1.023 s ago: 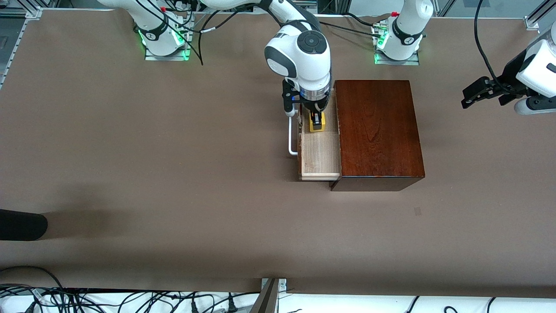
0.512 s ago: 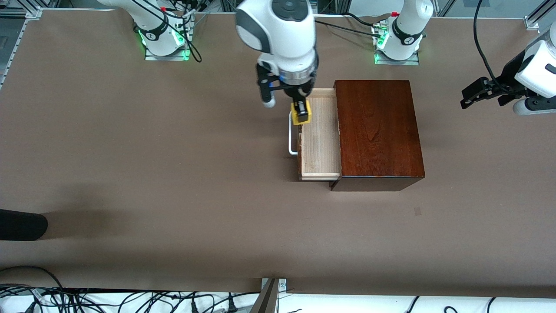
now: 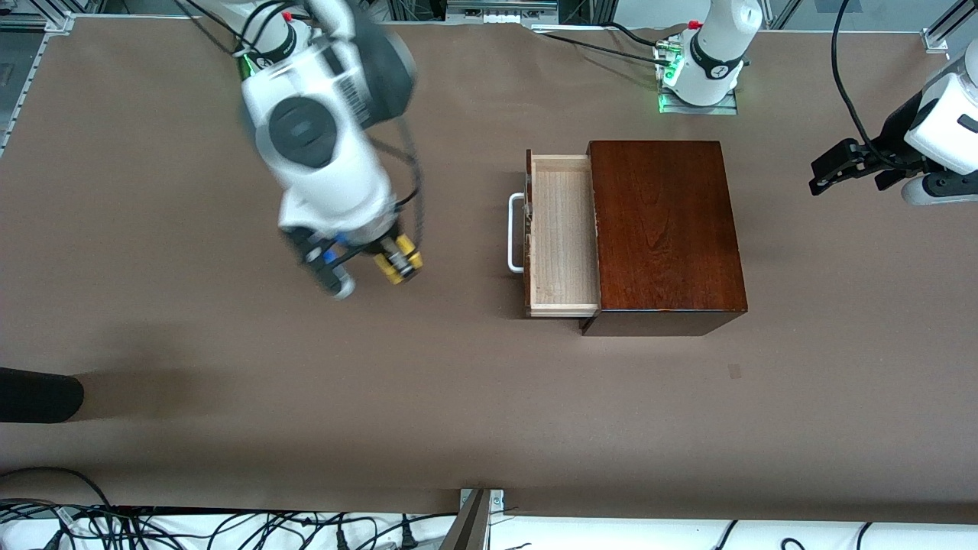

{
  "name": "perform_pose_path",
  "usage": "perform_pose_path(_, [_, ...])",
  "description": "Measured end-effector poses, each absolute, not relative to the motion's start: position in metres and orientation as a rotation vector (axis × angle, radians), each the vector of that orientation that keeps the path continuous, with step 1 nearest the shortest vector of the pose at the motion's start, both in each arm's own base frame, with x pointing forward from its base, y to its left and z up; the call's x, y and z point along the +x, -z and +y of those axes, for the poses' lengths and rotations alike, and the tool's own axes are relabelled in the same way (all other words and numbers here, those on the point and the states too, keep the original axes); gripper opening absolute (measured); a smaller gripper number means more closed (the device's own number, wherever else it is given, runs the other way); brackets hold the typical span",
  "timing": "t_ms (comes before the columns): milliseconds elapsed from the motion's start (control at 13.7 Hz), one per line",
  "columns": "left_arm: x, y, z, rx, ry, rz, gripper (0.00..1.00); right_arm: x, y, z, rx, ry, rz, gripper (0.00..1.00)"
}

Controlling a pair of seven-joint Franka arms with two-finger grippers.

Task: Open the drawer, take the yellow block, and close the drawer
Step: 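Lift the yellow cube out and carry it away from the box, then set the yellow cube on the table and open the right gripper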

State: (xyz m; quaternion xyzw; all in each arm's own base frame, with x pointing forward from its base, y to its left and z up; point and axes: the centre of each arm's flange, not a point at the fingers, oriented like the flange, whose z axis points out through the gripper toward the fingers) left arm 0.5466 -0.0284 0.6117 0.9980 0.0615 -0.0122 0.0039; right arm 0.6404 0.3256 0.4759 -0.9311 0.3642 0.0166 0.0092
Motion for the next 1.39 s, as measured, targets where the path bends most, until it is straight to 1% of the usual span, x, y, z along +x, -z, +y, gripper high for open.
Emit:
perform_pose_path(219, [0.553, -0.607, -0.026, 3.126, 0.014, 0.2, 1.0, 0.682, -0.431, 0.243, -3.012, -0.149, 0.825, 0.56])
perform_pose_path(439, [0.556, -0.604, -0.025, 3.126, 0.007, 0.204, 1.0, 0.709, -0.37, 0.206, -3.055, -0.169, 0.532, 0.56])
perform_pose_path(731, [0.557, -0.604, -0.025, 3.126, 0.005, 0.206, 1.0, 0.725, -0.298, 0.205, -3.082, -0.105, 0.174, 0.56])
perform_pose_path(877, [0.557, -0.604, -0.025, 3.126, 0.005, 0.206, 1.0, 0.733, -0.262, 0.196, -3.08, -0.039, 0.064, 0.56])
perform_pose_path(1023, [0.556, -0.604, -0.026, 3.126, 0.005, 0.201, 1.0, 0.738, -0.23, 0.185, -3.082, -0.01, -0.009, 0.56])
perform_pose_path(1170, [0.556, -0.605, -0.028, 3.127, 0.005, 0.195, 1.0, 0.739, -0.215, 0.183, -3.085, 0.003, -0.047, 0.56])
perform_pose_path(1389, [0.555, -0.605, -0.036, 3.128, 0.01, 0.17, 1.0, 0.739, -0.215, 0.187, -3.113, 0.021, -0.114, 0.56])
